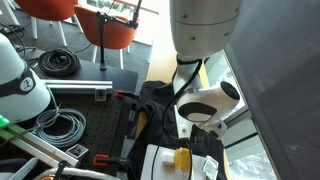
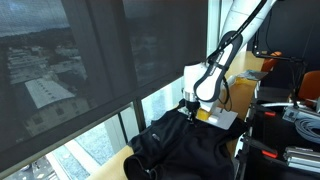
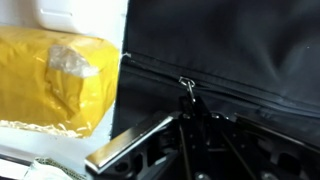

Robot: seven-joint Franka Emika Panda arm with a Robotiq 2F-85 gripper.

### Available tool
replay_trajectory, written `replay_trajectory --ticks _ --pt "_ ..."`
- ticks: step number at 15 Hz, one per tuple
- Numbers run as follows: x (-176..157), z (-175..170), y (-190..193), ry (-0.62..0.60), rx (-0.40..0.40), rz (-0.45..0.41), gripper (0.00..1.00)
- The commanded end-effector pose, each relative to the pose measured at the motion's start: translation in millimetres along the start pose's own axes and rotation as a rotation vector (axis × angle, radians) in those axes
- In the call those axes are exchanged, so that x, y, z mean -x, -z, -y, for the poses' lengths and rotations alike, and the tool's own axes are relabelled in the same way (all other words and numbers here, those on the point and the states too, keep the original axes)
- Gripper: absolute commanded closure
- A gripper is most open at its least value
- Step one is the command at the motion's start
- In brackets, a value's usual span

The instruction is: Close the zipper on the black jacket.

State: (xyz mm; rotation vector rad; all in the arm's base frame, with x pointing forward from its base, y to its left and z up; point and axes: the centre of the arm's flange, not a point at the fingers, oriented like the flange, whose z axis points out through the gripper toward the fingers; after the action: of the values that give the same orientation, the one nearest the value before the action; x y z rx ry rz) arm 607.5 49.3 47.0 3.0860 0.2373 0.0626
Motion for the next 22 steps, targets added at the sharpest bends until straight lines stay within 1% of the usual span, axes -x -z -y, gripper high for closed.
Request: replay_trajectory --ticks 1,7,11,16,22 --pt "1 19 11 0.039 0.037 -0.033 0.98" --pt "0 68 14 0.145 0.091 -0.054 0.98" --pt "1 92 14 0.199 0.118 -0.066 0.98" --pt "-3 121 20 0.245 0.128 -0.078 0.98" --pt "-4 166 24 0.311 0.119 -0.094 0.98"
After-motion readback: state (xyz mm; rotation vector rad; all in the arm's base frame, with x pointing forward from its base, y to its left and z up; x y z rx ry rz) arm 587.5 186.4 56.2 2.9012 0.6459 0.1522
